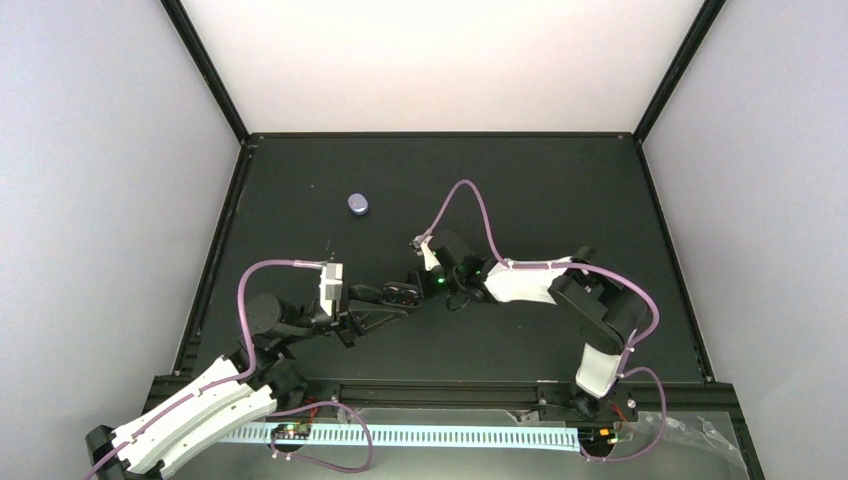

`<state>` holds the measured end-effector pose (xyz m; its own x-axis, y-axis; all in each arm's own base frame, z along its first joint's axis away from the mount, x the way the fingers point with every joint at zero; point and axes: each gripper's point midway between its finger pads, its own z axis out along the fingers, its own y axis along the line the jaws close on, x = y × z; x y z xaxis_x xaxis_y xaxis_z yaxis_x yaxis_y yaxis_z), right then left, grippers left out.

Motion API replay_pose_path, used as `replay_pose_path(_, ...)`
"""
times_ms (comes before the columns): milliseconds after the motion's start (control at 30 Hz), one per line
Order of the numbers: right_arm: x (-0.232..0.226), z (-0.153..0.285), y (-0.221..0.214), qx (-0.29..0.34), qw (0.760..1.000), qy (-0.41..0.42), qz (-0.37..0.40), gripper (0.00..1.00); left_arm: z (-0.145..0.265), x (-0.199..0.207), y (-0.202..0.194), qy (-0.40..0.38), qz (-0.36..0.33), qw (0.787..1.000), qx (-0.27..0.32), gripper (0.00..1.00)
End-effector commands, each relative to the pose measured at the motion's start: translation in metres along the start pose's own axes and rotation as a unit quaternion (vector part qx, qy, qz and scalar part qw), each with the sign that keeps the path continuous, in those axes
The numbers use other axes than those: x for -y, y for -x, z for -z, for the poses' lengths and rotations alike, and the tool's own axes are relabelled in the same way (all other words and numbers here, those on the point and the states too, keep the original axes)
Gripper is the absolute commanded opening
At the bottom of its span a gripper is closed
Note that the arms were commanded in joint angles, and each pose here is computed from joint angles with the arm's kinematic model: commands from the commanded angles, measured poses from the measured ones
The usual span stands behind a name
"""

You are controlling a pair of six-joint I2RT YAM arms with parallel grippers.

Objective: Insert the wireless bluetooth earbuds into the charging case
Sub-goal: Pick up the earbud from the center of the board.

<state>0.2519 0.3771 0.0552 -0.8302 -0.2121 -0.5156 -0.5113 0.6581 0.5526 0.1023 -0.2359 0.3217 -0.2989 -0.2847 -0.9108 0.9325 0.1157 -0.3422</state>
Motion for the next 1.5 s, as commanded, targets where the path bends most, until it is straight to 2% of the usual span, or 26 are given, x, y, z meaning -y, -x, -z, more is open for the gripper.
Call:
replay_pose_path(0, -0.003, 0.013, 0.016, 0.033, 0.999, -0.006, 0.01, 0.43, 0.001, 0.005, 0.004, -0.006, -0.009, 1.0, 0.007, 0.02)
replay_pose_path(167, -0.008, 0.02, 0.013, 0.035, 0.999, -0.005, 0.002, 0.43, 0.003, 0.005, 0.005, -0.004, -0.012, 1.0, 0.01, 0.02)
replay_pose_path(433, -0.03, 0.002, 0.011, 0.016, 1.0, 0.025, -0.001, 0.42, 0.006, 0.008, 0.007, -0.004, -0.015, 1.0, 0.012, 0.02)
replay_pose_path(867, -0.025, -0.024, 0.01, -0.006, 1.0, 0.02, -0.012, 0.42, 0.008, 0.007, 0.005, -0.001, -0.017, 1.0, 0.012, 0.02)
replay_pose_path(1467, 0.017, -0.018, -0.015, -0.019, 0.997, -0.069, -0.022, 0.4, 0.008, 0.006, 0.005, 0.004, -0.02, 1.0, 0.011, 0.02)
